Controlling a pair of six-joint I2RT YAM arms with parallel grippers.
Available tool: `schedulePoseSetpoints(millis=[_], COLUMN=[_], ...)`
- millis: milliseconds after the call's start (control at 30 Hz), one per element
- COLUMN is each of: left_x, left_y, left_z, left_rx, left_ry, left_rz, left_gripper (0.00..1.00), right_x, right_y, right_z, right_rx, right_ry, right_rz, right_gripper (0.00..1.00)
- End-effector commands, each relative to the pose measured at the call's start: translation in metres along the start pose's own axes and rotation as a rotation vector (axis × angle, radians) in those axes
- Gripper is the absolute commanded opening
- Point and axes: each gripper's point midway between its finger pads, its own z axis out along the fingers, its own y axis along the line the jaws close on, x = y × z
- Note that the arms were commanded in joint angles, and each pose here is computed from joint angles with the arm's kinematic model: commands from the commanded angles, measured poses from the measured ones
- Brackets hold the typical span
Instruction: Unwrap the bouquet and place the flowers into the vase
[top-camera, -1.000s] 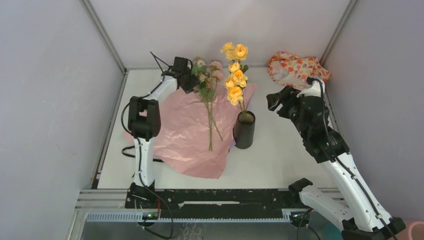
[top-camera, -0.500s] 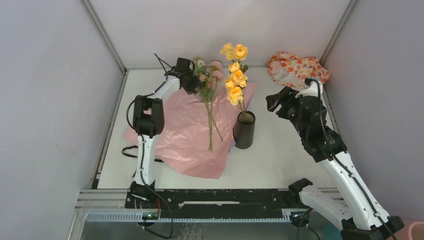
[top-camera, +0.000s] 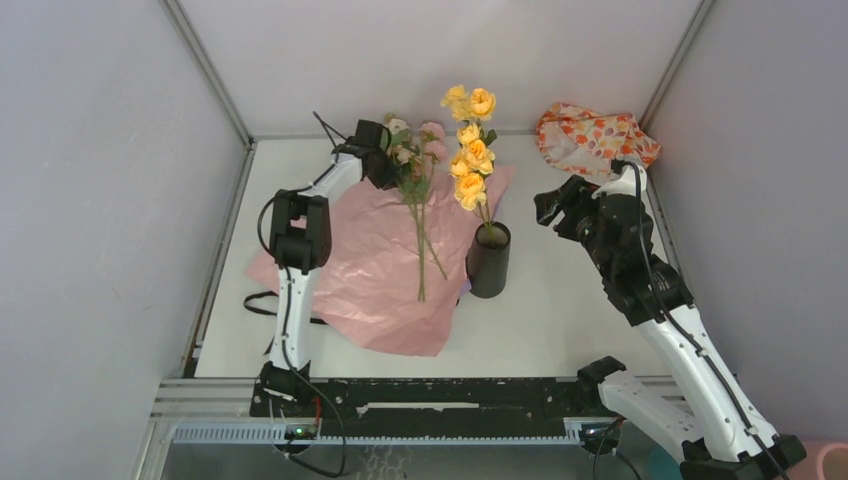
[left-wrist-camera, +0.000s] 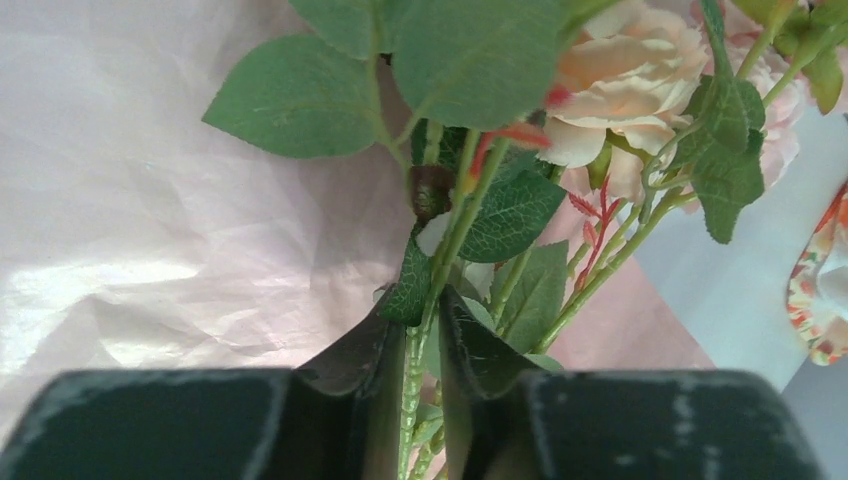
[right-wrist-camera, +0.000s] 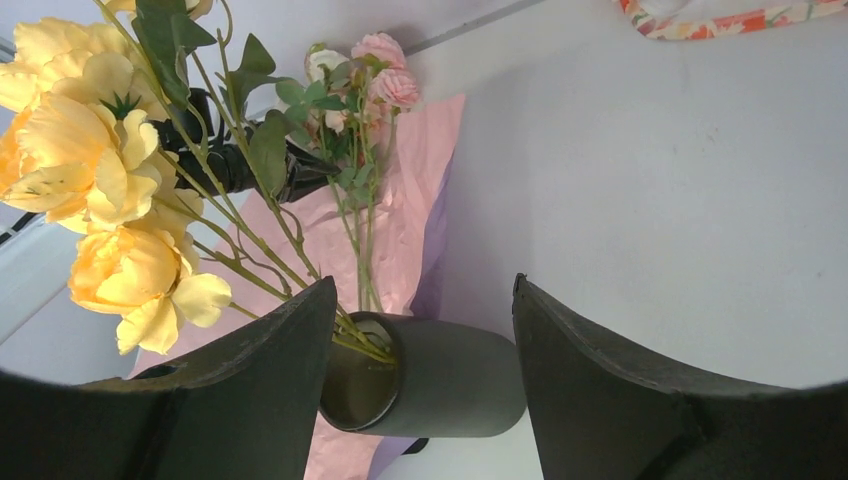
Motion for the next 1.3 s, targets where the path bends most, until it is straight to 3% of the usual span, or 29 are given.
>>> schedulePoseSetpoints(millis=[0, 200, 400, 833, 1033, 1267], left_x=[-0.012, -0.021, -0.036, -0.061, -0.054, -0.006], left_y=[-0.017, -0.020, -0.013, 0.002, -0.041, -0.103], left_z=[-0.013, -0.043, -0.099, -0.263, -0.365, -0.495], left_rx=[0.050, 0.053, 0.015, -0.024, 0.101, 0.404], left_ry=[-0.031, -0.089, -0.207, -0.533, -0.741, -0.985], left_rz=[0.011, 0.038, 0.091, 0.208, 0.364, 0.549], left_gripper=[0.16, 0.01, 0.00, 0.00, 0.00, 0.00], right_x=[-0.010, -0.009, -0.008, -0.003, 0.000, -0.001], right_y=[0.005, 0.005, 0.006, 0.007, 0.003, 0.001], right_z=[-0.004, -0.005, -0.009, -0.019, -0.023, -0.029], right_rx=[-0.029, -0.034, -0.043, -0.070, -0.064, -0.062], right_ry=[-0.040, -0.038, -0.037, -0.029, -0.031, -0.042], right_rz=[0.027, 0.038, 0.055, 0.099, 0.108, 0.120], right_gripper=[0.74, 0.74, 0.74, 0.74, 0.74, 0.74])
